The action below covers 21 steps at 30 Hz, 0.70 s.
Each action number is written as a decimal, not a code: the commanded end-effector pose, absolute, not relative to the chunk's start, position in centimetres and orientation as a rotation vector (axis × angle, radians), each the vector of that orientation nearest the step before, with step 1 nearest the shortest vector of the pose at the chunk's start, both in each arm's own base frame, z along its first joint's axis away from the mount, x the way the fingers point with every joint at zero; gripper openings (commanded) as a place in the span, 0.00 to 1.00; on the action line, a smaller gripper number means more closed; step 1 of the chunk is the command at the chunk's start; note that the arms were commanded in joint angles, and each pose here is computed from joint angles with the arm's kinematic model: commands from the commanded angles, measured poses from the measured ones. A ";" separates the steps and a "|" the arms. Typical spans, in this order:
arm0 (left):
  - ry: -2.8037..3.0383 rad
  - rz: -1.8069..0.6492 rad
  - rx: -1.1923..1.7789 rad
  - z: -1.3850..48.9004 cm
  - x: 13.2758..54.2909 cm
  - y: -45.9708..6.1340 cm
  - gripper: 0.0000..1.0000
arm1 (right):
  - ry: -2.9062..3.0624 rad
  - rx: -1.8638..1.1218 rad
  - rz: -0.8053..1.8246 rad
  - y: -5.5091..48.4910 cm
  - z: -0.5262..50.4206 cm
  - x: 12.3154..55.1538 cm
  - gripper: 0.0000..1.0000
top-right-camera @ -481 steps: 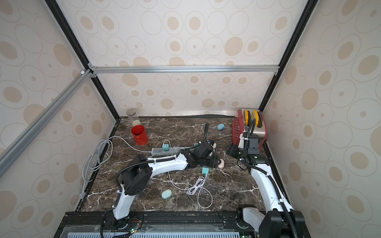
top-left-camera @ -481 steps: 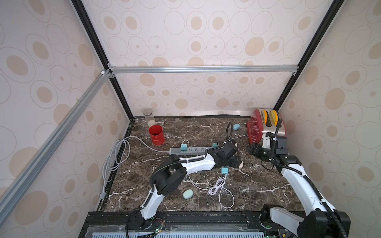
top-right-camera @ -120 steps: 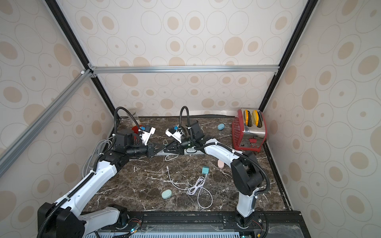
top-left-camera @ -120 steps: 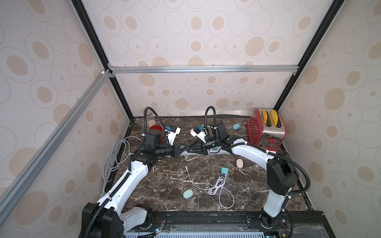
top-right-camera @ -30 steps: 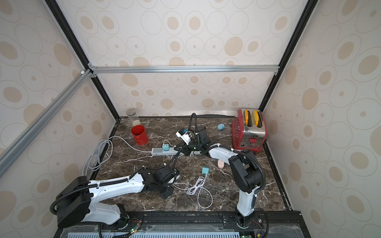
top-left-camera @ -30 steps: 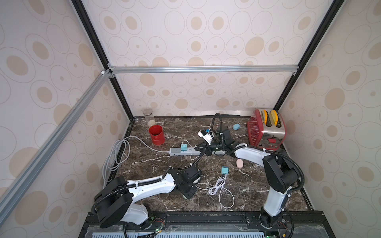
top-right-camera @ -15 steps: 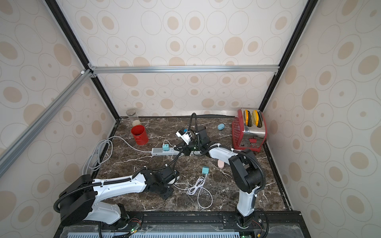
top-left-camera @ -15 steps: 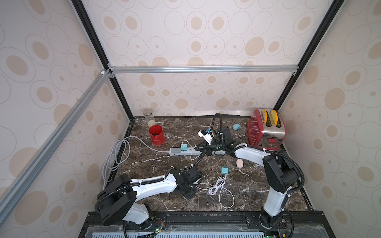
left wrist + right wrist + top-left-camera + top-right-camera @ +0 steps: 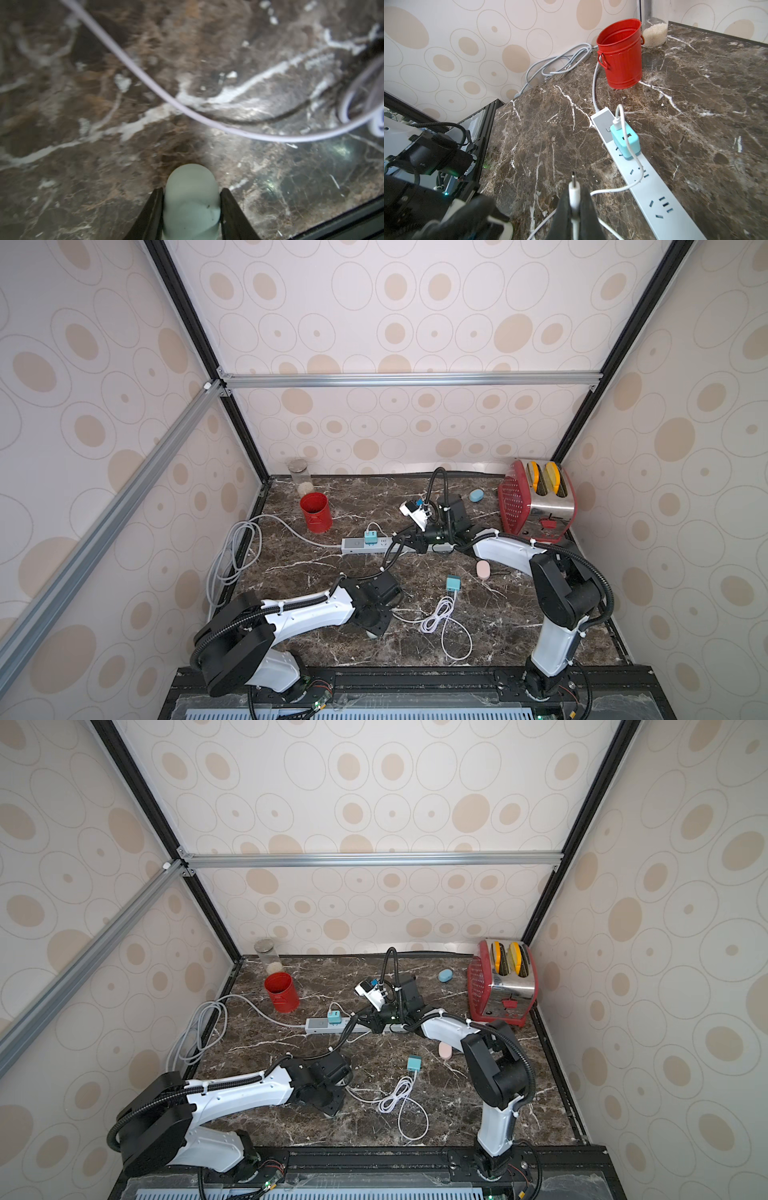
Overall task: Charge the bluetooth headset
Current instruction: Move the bluetooth headset to the center of the board.
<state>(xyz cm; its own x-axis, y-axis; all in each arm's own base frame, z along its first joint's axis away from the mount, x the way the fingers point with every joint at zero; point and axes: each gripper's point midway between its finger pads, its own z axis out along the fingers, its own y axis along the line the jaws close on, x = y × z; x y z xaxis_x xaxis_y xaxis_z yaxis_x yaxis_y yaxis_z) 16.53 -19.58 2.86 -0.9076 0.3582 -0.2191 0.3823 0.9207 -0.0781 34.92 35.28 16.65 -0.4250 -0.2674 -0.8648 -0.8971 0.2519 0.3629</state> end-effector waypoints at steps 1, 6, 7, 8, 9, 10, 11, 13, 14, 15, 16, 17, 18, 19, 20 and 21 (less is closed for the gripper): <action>2.877 -0.141 0.169 4.1 18.1 -16.9 0.23 | 1.842 -1.059 1.174 35.0 16.7 34.9 0.00; 2.830 -0.151 -0.247 4.8 19.7 -12.9 0.25 | 1.852 -1.052 1.174 34.9 16.5 34.9 0.00; 2.818 -0.156 -0.357 4.7 20.0 -11.9 0.25 | 1.853 -1.050 1.176 34.9 16.5 34.9 0.00; 2.807 -0.164 -0.458 4.6 20.2 -11.1 0.24 | 1.852 -1.051 1.178 34.9 16.5 34.9 0.00; 2.792 -0.173 -0.562 4.6 20.5 -10.2 0.24 | 1.851 -1.050 1.177 34.9 16.6 34.9 0.00; 2.767 -0.175 -0.650 4.7 20.9 -9.5 0.24 | 1.851 -1.049 1.178 34.9 16.6 35.0 0.00; 2.748 -0.154 -0.733 4.8 21.1 -8.6 0.23 | 1.848 -1.051 1.180 35.0 16.7 34.9 0.00; 2.735 -0.148 -0.869 4.7 21.6 -7.6 0.23 | 1.845 -1.049 1.182 35.0 16.9 34.9 0.00; 2.723 -0.148 -0.930 4.6 21.8 -7.2 0.23 | 1.845 -1.049 1.185 35.0 16.9 34.9 0.00; 2.708 -0.164 -0.992 4.3 22.1 -6.9 0.23 | 1.843 -1.048 1.185 35.1 17.0 34.9 0.00; 2.700 -0.173 -1.045 4.0 22.2 -6.7 0.23 | 1.844 -1.047 1.186 35.1 16.9 34.9 0.00; 2.670 -0.221 -1.098 3.9 23.0 -6.8 0.23 | 1.845 -1.046 1.186 35.0 16.9 34.9 0.00; 2.662 -0.242 -1.152 3.6 23.3 -6.8 0.23 | 1.846 -1.045 1.187 35.1 16.8 35.0 0.00; 2.654 -0.262 -1.187 3.3 23.7 -6.8 0.23 | 1.847 -1.043 1.190 35.0 16.8 34.9 0.00; 2.642 -0.276 -1.222 3.1 24.0 -6.8 0.23 | 1.849 -1.043 1.194 35.1 16.7 34.9 0.00; 2.626 -0.281 -1.251 3.1 24.4 -6.8 0.26 | 1.853 -1.040 1.197 35.1 16.5 35.0 0.00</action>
